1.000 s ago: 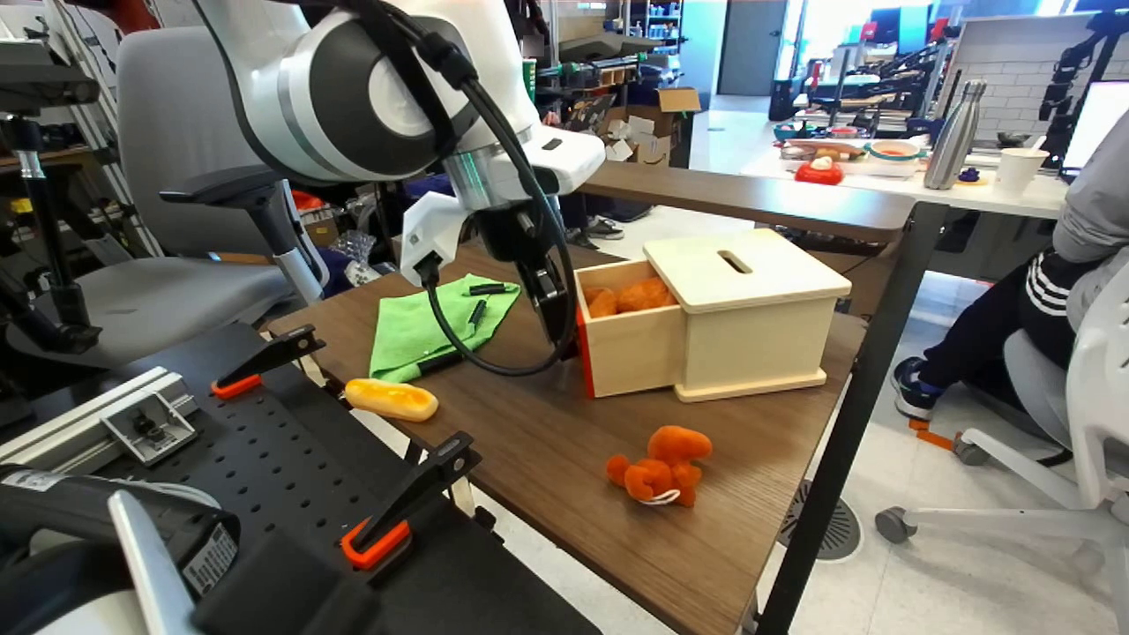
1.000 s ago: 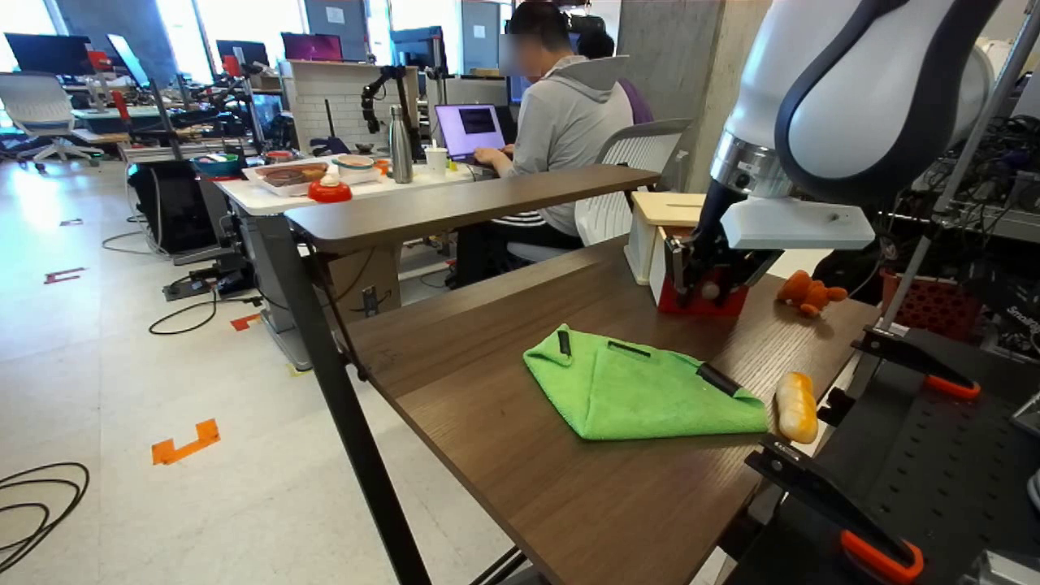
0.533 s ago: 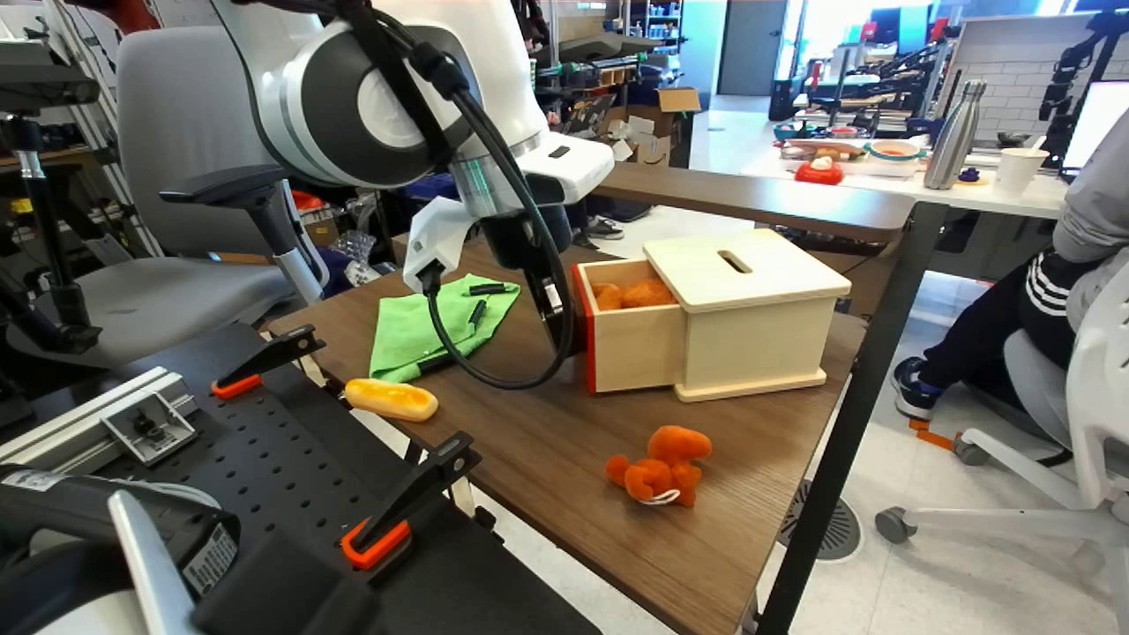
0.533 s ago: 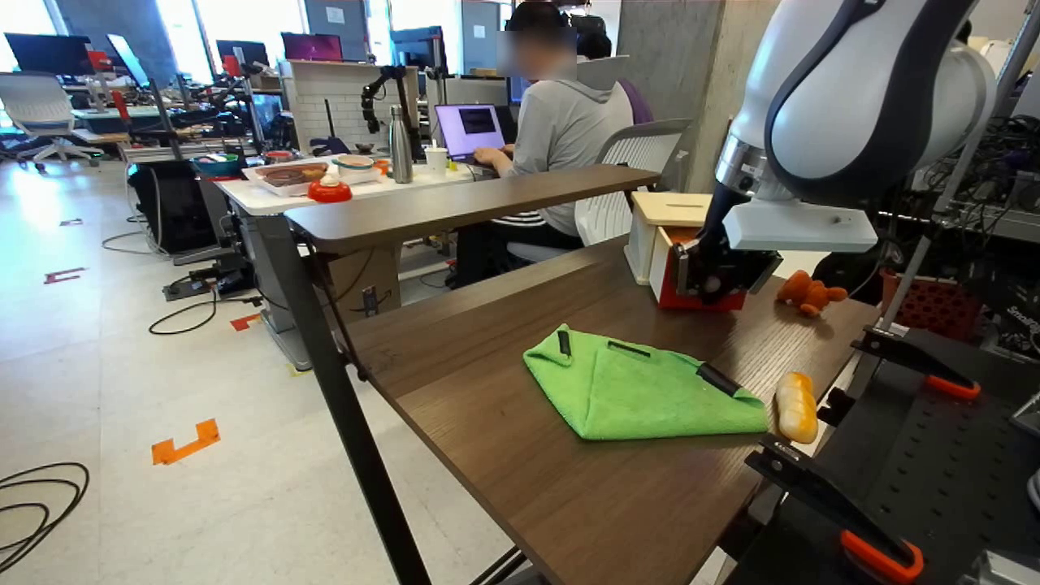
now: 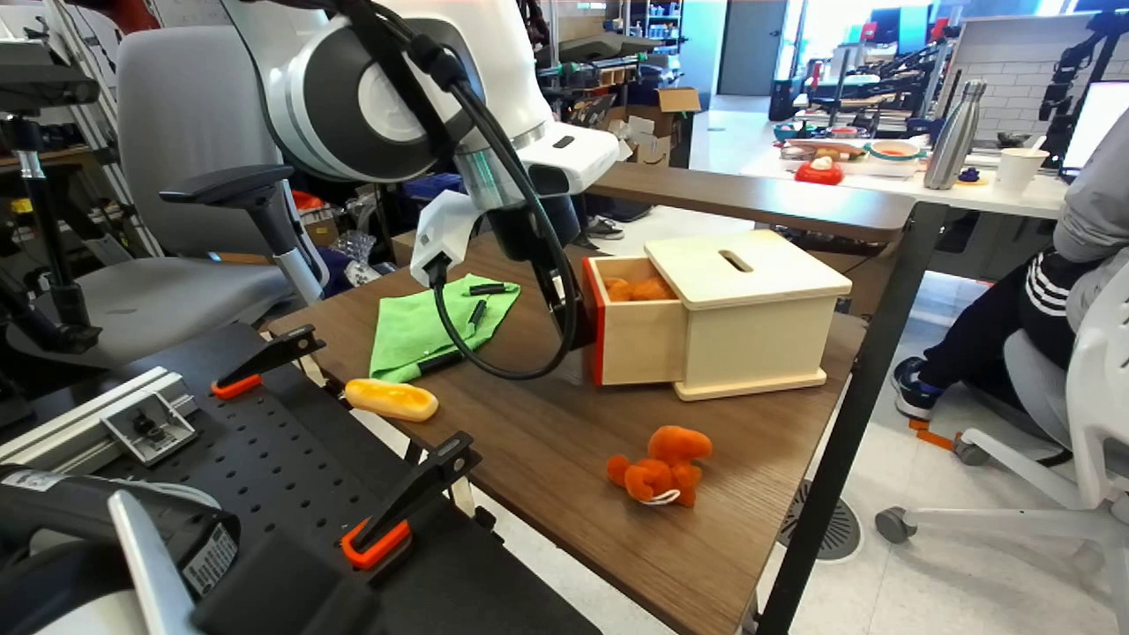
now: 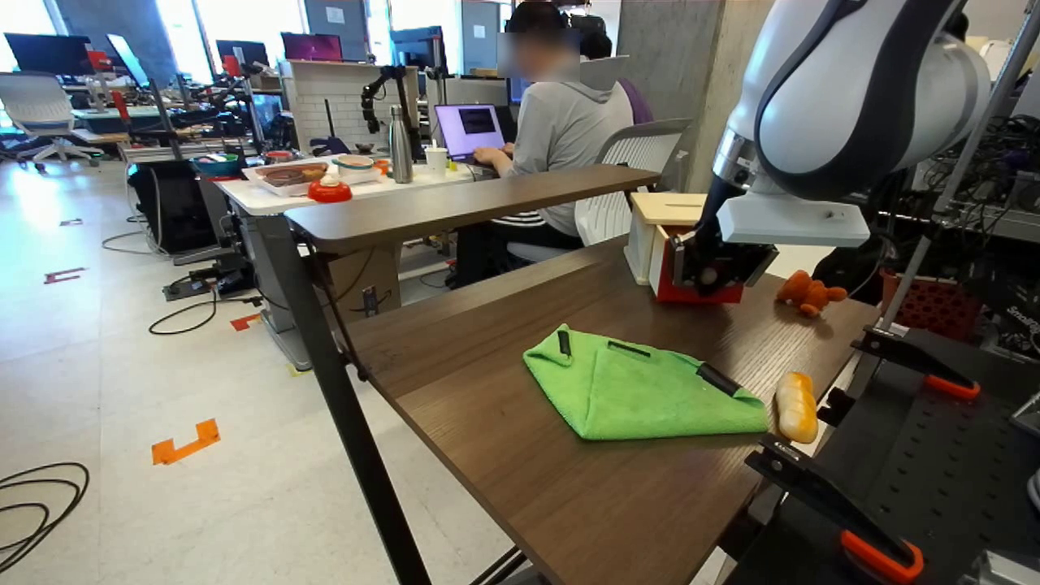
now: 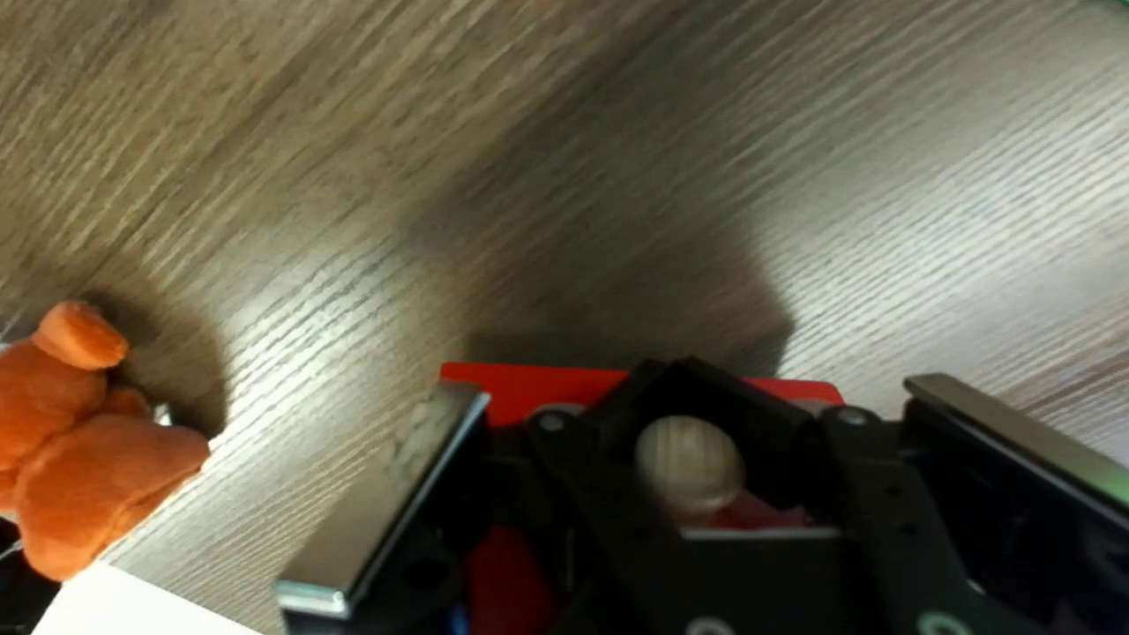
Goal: Close the open drawer
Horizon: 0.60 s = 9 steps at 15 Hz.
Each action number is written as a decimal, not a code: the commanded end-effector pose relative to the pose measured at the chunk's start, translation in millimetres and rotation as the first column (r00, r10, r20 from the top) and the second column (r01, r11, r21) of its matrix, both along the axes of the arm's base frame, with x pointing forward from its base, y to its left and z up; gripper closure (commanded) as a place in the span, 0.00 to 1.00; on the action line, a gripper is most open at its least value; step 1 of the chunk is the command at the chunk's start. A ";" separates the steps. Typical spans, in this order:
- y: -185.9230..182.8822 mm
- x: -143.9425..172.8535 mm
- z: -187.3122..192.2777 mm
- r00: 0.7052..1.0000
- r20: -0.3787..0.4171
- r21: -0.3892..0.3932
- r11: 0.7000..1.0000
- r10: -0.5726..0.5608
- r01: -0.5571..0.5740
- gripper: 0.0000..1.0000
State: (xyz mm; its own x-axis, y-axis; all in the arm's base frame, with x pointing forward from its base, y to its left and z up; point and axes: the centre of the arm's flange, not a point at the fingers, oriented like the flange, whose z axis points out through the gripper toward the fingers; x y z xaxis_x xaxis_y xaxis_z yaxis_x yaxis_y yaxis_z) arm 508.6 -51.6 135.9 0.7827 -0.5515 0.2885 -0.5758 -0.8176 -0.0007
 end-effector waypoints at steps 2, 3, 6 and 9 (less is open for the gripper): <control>-8.1 20.1 6.9 0.999 0.045 -0.021 1.000 -0.014 0.015 0.98; -10.2 22.9 5.7 0.999 0.042 -0.021 1.000 -0.019 0.020 0.98; -18.0 32.5 3.6 0.999 0.038 -0.019 0.999 -0.034 0.035 0.98; -26.9 42.7 5.0 0.998 0.044 -0.017 0.998 -0.054 0.055 0.98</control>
State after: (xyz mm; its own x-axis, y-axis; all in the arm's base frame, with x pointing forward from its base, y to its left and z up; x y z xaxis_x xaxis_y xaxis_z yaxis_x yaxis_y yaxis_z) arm 526.7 -66.6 134.8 0.7576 -0.5748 0.3094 -0.6040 -0.7970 -0.0018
